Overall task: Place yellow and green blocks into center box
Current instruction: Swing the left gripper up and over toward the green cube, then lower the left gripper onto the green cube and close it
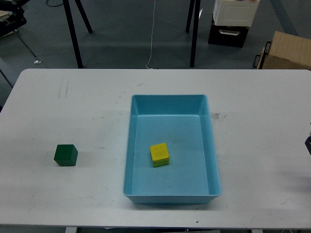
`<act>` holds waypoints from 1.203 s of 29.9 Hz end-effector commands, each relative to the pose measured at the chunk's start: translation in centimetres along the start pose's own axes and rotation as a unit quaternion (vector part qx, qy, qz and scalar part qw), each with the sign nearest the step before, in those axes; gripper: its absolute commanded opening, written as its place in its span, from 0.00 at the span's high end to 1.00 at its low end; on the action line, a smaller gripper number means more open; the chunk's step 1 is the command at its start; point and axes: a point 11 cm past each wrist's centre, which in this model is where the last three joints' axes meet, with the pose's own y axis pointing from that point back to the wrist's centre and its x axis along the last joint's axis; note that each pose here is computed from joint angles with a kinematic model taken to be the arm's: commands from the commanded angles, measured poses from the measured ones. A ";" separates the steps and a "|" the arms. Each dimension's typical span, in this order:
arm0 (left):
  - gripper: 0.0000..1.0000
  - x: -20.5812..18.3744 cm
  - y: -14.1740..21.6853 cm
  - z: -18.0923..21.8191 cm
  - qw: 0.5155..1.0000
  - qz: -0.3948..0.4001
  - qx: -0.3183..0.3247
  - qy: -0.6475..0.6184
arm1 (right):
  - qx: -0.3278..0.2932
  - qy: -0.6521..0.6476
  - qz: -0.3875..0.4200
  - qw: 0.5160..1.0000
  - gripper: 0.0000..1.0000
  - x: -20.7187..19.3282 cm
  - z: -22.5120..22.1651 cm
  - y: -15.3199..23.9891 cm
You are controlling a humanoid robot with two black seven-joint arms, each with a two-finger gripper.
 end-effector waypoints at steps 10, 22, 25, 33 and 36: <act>0.00 -6.3 -9.6 -6.1 0.862 -0.138 0.347 -0.344 | -0.008 -0.001 -0.010 1.000 0.00 0.1 0.6 0.4; 0.00 -4.1 -0.7 -17.8 0.712 -0.205 0.527 -0.416 | -0.011 0.000 -0.006 1.000 0.00 0.4 0.7 0.7; 0.00 -3.9 1.5 -19.9 0.718 -0.206 0.542 -0.384 | -0.017 -0.002 -0.004 1.000 0.00 0.5 1.1 0.7; 0.00 -5.1 4.1 -24.7 0.750 -0.203 0.551 -0.305 | -0.031 -0.009 0.001 0.999 0.00 0.9 2.1 0.7; 0.00 -4.9 4.8 -25.8 0.747 -0.198 0.561 -0.297 | -0.031 -0.008 0.000 0.999 0.00 0.8 2.1 0.7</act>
